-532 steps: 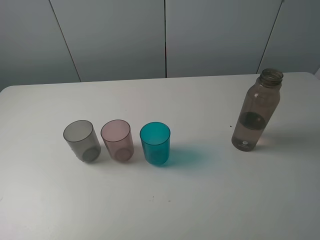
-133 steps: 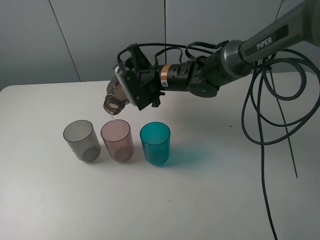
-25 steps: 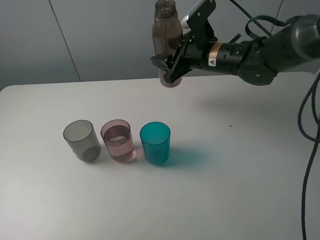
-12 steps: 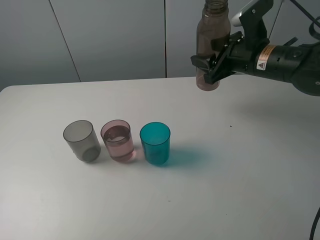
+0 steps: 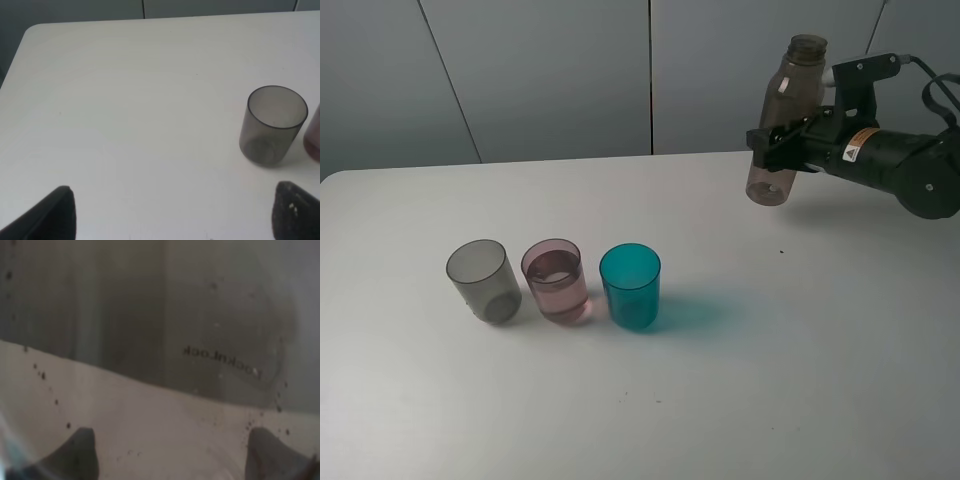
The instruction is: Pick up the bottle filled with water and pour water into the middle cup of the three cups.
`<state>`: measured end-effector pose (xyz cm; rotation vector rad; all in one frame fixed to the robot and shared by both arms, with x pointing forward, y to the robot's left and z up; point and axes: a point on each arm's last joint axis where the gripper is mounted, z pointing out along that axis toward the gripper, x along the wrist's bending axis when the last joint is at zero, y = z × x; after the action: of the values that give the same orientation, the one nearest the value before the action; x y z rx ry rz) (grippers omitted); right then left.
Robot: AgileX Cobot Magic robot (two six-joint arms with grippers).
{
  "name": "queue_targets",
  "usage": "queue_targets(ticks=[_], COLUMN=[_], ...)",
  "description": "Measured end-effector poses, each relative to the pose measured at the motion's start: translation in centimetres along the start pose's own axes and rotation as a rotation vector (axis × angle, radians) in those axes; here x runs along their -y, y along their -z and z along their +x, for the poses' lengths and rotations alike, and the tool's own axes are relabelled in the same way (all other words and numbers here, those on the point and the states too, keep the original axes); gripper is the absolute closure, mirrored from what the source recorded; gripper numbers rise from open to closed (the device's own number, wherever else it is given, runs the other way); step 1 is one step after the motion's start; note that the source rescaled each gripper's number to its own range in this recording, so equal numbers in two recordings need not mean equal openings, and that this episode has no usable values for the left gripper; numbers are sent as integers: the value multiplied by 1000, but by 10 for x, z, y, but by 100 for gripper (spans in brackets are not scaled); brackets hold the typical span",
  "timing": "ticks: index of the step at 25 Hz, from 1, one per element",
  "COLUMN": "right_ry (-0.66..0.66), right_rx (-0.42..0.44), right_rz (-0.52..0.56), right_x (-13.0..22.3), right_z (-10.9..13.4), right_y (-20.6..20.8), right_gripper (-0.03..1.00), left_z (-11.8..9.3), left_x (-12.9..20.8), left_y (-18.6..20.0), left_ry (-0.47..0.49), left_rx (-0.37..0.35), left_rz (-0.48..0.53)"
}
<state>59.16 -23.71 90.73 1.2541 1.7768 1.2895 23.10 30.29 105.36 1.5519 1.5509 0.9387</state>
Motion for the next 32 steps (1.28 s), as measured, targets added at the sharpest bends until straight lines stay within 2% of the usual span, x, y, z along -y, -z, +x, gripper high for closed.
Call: queue_targets(ticks=[7,21,22,23,24,25,27,32], right_ry=[-51,-17,-14,-12,-16,-17,-9,-3], right_rx=[27,6,3,1,2,3,4,11], right_rz=[67,71,72,74,79,88,112,151], right_x=[29,32,32,32,32,33,33,34], right_z=[-8,-7,-6,-6,-6,-6,-6,-2], right_y=[-20,-21,-21,-21,-21,-21,-20,-3], right_gripper=[97,95,72,32,15,4,-1,-3], left_z=[0,0,0,0,0,0,0,0], left_x=[0,0,0,0,0,0,0,0], left_y=[0,0,0,0,0,0,0,0], left_ry=[0,0,0,0,0,0,0,0], left_rx=[0,0,0,0,0,0,0,0], left_rz=[0,0,0,0,0,0,0,0])
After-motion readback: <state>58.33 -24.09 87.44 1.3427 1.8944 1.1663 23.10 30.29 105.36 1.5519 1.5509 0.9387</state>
